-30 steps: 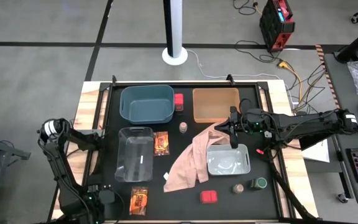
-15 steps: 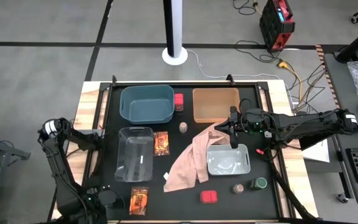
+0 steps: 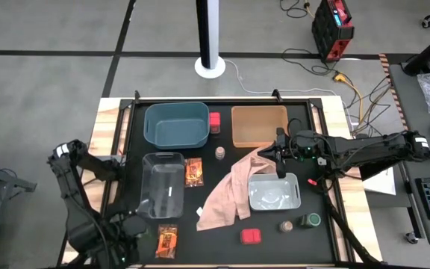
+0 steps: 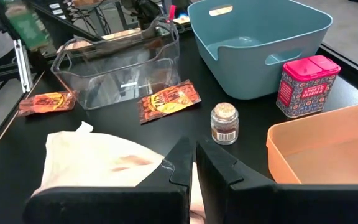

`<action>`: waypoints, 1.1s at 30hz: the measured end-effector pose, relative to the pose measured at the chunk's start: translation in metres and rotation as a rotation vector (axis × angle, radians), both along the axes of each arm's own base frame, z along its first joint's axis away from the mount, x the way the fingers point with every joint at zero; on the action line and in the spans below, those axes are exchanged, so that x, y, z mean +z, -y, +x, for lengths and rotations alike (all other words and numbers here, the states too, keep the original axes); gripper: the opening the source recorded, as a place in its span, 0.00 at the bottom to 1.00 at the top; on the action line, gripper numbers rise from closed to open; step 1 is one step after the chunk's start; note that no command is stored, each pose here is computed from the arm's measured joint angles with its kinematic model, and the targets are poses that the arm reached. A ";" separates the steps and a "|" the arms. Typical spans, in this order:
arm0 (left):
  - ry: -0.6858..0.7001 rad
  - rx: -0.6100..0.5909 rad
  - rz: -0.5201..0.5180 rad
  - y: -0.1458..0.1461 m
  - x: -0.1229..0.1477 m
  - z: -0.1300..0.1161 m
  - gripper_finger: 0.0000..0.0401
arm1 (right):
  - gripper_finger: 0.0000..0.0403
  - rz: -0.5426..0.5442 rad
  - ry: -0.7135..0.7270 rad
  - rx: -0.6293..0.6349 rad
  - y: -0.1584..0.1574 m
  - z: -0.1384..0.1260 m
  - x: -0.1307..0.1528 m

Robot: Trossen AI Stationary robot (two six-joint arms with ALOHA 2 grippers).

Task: Sort spices by type
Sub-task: Put the left green seasoning bottle into the transparent bin

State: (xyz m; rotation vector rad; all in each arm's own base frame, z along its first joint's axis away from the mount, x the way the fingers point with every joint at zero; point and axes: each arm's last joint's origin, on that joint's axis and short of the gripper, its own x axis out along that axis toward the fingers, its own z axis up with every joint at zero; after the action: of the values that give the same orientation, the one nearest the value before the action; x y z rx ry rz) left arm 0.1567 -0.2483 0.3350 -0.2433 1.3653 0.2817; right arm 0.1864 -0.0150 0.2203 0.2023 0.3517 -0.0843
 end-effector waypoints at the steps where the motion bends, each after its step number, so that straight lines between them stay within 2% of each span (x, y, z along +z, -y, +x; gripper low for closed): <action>1: -0.005 -0.012 0.011 -0.003 0.004 0.002 0.46 | 0.03 0.000 0.000 0.000 0.000 0.000 0.000; 4: 0.031 -0.105 0.018 -0.009 0.013 0.010 0.46 | 0.03 0.000 0.000 0.000 0.000 0.000 0.000; 9: 0.124 -0.228 0.090 -0.026 0.029 0.029 0.46 | 0.03 0.000 0.002 0.000 0.000 0.000 0.000; 16: 0.125 -0.367 0.143 -0.052 0.039 0.056 0.46 | 0.03 -0.002 0.005 0.000 0.000 0.000 0.001; 20: 0.124 -0.446 0.210 -0.065 0.041 0.067 0.46 | 0.03 -0.002 0.004 0.000 0.000 0.000 0.001; 24: 0.119 -0.486 0.272 -0.081 0.042 0.077 0.46 | 0.03 -0.002 0.003 0.001 0.000 0.000 0.000; 33: 0.118 -0.500 0.303 -0.122 0.054 0.082 0.46 | 0.03 -0.004 0.002 0.001 0.000 0.000 0.000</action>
State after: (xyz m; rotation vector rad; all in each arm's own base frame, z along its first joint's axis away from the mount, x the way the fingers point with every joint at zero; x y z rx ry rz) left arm 0.2387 -0.1260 0.3888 0.3277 1.2041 0.0503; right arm 0.1865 -0.0150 0.2205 0.1983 0.3495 -0.0838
